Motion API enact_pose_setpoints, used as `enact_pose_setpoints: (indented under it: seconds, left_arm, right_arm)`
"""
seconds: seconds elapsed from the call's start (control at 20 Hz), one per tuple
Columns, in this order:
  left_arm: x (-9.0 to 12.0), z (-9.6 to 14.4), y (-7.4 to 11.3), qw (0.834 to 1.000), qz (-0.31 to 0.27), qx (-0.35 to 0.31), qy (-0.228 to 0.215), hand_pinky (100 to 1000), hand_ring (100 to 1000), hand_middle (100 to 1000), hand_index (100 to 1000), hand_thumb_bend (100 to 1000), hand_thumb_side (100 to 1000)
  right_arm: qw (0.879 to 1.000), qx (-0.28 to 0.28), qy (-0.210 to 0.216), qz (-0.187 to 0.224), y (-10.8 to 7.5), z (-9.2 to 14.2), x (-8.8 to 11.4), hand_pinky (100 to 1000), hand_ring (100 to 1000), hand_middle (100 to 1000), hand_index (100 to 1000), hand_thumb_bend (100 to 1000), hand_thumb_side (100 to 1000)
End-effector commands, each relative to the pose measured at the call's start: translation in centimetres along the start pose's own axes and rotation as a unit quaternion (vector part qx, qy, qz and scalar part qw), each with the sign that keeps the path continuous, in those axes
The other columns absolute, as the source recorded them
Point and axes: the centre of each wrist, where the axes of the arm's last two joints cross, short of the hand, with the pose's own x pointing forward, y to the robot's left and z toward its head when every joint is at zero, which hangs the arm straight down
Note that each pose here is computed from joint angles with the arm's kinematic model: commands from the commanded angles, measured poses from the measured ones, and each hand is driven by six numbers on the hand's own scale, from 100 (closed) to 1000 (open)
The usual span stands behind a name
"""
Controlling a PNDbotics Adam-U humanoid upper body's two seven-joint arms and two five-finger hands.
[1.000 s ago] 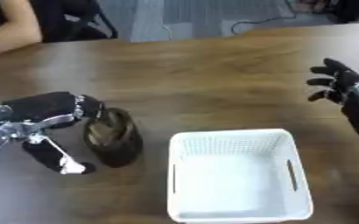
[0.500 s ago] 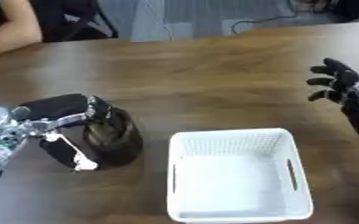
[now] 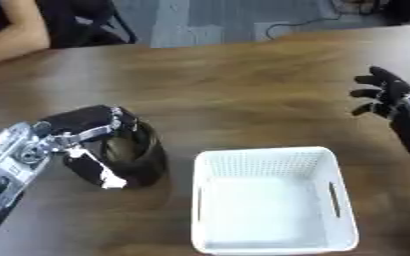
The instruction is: Pick up objects on the table and place them in the box.
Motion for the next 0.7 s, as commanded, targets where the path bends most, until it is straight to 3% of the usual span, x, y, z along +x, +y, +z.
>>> enact_pose_setpoints:
  seconds: [0.05,0.4,0.7]
  left_arm:
    - [-0.2,0.0,-0.2,1.0,-0.001,-0.001,0.009,100,100,458,580,473,355]
    - [0.5,1.4,1.2,0.999,-0.023,-0.012,0.045,100,100,408,515,491,329]
    - [1.2,0.7,1.0,0.997,-0.048,-0.034,0.045,100,100,455,546,511,334]
  right_arm:
    - [1.0,0.0,-0.007,0.016,-0.8,-0.2,0.8,653,826,872,1000,100,1000]
    - [1.0,0.0,-0.006,0.017,-0.9,-0.1,0.8,653,826,872,1000,100,1000]
    - [1.0,0.001,-0.008,0.015,-0.8,-0.3,0.9,653,826,872,1000,100,1000]
